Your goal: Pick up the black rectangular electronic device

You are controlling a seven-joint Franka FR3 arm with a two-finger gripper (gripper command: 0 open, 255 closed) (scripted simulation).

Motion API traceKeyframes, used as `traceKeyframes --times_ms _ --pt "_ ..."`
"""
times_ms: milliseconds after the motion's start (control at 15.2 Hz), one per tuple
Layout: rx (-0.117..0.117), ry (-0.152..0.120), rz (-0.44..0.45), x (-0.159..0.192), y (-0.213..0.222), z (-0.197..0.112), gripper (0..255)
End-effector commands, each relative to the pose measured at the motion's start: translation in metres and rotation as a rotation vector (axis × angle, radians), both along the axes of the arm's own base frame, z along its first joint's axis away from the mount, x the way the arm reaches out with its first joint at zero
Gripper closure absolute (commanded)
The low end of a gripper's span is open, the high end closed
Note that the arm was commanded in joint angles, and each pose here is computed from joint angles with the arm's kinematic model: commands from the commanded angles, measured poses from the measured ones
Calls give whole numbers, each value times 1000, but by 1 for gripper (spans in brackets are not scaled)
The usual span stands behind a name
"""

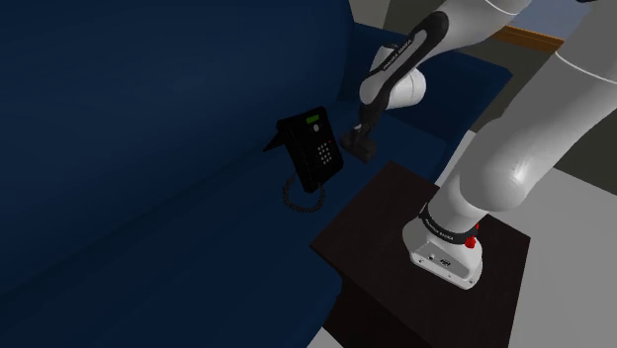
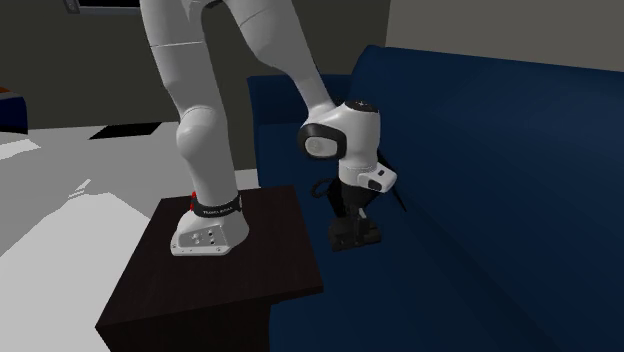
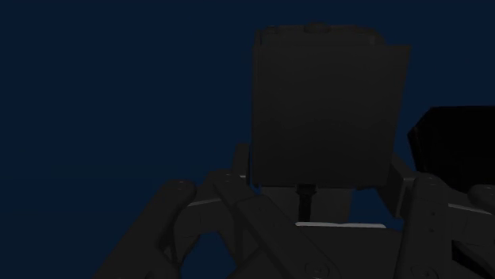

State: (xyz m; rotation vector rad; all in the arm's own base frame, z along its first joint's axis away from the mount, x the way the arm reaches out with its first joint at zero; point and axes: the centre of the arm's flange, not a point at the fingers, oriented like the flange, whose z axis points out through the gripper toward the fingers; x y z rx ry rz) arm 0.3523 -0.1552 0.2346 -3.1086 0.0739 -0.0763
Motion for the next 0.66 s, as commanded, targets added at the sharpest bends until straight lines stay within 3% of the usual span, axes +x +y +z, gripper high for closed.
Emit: traceKeyframes --times_ms 0,594 --pt "-1 1 0 1 0 11 255" --pt "-1 1 0 1 0 48 255"
